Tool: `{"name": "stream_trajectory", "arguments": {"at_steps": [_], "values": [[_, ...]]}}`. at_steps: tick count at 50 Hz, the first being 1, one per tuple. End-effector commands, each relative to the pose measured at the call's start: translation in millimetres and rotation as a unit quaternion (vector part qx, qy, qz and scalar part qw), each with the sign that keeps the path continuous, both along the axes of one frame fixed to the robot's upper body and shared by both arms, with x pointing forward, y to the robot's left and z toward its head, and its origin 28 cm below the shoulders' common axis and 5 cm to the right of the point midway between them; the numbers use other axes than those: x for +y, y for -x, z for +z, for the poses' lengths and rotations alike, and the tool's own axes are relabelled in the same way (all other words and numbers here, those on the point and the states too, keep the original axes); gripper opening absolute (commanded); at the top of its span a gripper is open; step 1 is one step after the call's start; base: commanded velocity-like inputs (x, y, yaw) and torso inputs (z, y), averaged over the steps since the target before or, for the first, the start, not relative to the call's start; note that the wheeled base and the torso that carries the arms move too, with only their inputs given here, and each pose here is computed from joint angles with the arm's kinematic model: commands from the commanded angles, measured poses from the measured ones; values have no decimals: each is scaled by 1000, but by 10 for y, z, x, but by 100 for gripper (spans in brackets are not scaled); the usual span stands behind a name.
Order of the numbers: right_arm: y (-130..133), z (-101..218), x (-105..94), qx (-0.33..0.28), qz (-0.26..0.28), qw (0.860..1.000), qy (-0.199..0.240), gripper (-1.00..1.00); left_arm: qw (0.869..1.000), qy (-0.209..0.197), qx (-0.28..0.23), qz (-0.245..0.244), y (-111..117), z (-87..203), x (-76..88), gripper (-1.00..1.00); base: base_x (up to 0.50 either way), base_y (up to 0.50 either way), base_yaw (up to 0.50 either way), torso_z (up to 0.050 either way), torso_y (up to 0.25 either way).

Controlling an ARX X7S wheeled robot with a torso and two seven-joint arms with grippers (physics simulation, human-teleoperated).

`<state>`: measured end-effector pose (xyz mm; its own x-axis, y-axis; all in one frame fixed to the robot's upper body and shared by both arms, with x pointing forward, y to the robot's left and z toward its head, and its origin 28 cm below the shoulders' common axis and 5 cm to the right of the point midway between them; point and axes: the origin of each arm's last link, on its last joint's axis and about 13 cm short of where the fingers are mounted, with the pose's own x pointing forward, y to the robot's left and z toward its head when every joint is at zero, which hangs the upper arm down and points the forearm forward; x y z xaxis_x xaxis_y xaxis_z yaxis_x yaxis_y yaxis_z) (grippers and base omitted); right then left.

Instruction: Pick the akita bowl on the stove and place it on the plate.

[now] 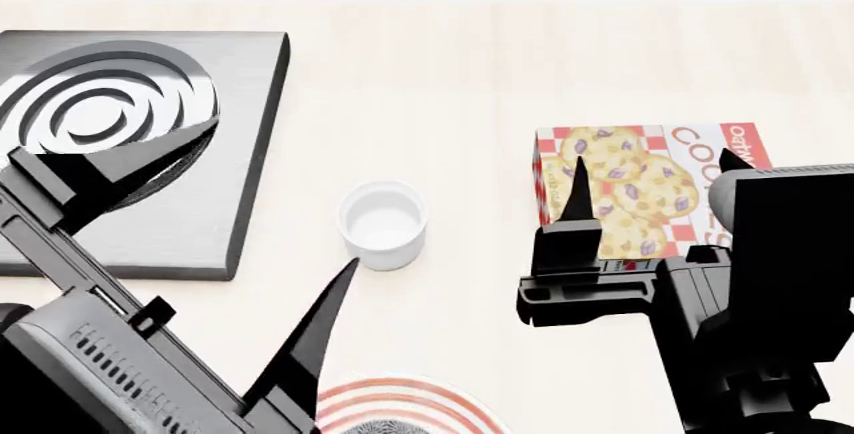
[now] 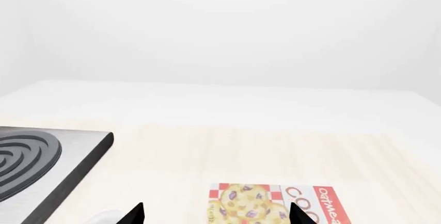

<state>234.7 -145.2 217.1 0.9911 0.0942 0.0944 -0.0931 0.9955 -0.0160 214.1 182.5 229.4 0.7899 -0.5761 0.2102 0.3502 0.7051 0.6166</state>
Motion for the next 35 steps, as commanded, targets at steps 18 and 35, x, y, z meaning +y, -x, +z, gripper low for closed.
{"name": "stream_trajectory", "arguments": {"at_steps": [18, 35], "values": [[-9, -13, -2, 2, 1, 1000, 3, 100, 995, 93, 11, 44, -81, 140, 124, 100, 0, 0, 0, 0, 0], [-33, -43, -13, 2, 1, 1000, 2, 100, 988, 137, 25, 69, -168, 170, 209, 100, 0, 0, 0, 0, 0]]}}
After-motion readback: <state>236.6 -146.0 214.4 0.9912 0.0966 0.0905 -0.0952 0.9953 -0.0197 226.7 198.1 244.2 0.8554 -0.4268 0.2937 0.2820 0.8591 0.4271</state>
